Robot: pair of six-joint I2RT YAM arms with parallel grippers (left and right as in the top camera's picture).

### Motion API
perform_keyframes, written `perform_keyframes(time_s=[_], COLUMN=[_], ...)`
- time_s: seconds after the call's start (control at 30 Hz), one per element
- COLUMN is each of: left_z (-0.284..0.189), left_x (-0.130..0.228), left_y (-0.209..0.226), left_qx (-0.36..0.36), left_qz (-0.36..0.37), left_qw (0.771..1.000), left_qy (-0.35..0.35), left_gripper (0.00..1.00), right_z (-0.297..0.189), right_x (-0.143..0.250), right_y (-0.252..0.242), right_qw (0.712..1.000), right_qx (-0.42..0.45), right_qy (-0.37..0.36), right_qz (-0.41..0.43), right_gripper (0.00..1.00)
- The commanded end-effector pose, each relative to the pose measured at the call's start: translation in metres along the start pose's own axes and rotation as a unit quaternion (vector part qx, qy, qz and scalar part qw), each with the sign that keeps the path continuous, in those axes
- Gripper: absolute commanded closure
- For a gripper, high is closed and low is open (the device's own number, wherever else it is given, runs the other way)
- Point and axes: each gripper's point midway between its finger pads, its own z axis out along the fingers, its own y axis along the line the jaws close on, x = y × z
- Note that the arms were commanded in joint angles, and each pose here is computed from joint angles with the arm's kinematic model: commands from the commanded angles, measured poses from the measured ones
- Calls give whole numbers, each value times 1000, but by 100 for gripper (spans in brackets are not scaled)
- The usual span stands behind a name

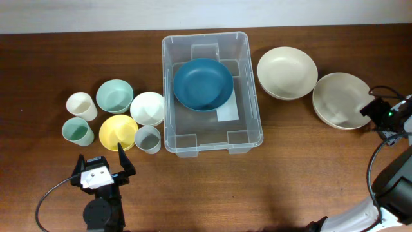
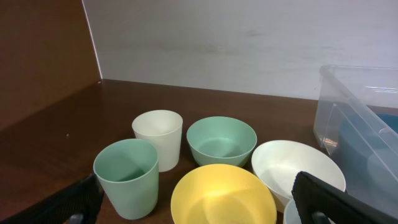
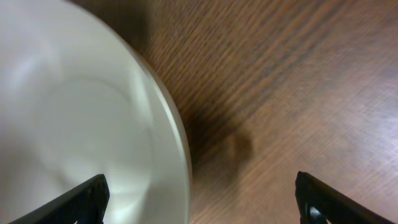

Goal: Pack container
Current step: 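Move the right gripper to the right cream bowl and grasp its rim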

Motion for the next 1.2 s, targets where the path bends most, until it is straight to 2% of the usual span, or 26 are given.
perform_keyframes(time_s=[0.0, 0.73, 0.83, 1.17], left_z=[0, 0, 0, 0], left_x=[1, 1, 1, 1], left_y=[0, 0, 0, 0], left_qx=[-2, -2, -2, -2], left_qz=[-4, -4, -4, -4], left_qw=[1000, 1000, 1000, 1000], left_qy=[1, 1, 1, 1], left_gripper=[0, 1, 0, 0], right_z=[10, 30, 30, 30], right_x=[3, 13, 13, 14], right_y=[4, -3, -3, -3], right_qw=[999, 999, 999, 999], right_qx=[-18, -13, -13, -12], right_qy=[12, 34, 34, 36], right_qz=[-27, -26, -26, -25], right_gripper=[9, 18, 27, 48])
